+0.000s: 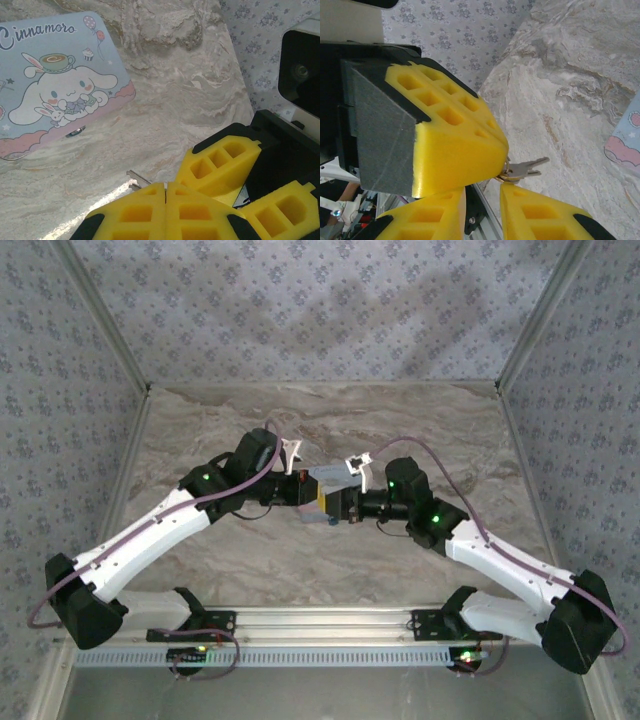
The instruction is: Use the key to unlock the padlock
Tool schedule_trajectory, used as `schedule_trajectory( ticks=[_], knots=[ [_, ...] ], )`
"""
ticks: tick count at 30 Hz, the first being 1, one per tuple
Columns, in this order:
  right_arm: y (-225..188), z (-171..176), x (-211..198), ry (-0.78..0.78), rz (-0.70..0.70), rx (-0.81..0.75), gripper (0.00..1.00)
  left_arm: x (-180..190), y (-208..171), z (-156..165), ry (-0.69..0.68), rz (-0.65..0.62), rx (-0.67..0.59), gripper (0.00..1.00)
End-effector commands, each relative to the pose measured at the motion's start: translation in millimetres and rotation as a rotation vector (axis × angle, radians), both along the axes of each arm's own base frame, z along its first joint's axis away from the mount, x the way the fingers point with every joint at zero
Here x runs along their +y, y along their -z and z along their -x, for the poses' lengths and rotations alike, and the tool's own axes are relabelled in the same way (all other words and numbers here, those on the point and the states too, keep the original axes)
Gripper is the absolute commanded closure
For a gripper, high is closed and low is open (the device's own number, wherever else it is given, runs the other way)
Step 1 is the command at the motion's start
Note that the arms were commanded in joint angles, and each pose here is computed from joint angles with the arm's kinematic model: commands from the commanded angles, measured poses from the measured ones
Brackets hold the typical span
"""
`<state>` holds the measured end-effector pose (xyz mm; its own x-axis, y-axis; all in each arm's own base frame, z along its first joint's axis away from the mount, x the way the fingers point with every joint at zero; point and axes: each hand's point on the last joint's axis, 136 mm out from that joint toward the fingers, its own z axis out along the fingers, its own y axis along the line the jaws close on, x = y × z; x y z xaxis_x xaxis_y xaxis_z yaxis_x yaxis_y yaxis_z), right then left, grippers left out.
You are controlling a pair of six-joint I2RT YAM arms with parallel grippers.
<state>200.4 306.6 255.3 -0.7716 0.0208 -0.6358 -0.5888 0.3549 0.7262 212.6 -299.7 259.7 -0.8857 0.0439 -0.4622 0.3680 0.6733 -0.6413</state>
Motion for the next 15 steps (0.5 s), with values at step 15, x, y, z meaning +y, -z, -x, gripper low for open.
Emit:
schedule_trajectory(
  ticks=[15],
  knots=[
    [-21.5,-6.0,-4.4,0.036,-0.002,-0.08,0.63,-8.1,-21.2,4.1,0.029,0.067,-0.02,1.0]
  ],
)
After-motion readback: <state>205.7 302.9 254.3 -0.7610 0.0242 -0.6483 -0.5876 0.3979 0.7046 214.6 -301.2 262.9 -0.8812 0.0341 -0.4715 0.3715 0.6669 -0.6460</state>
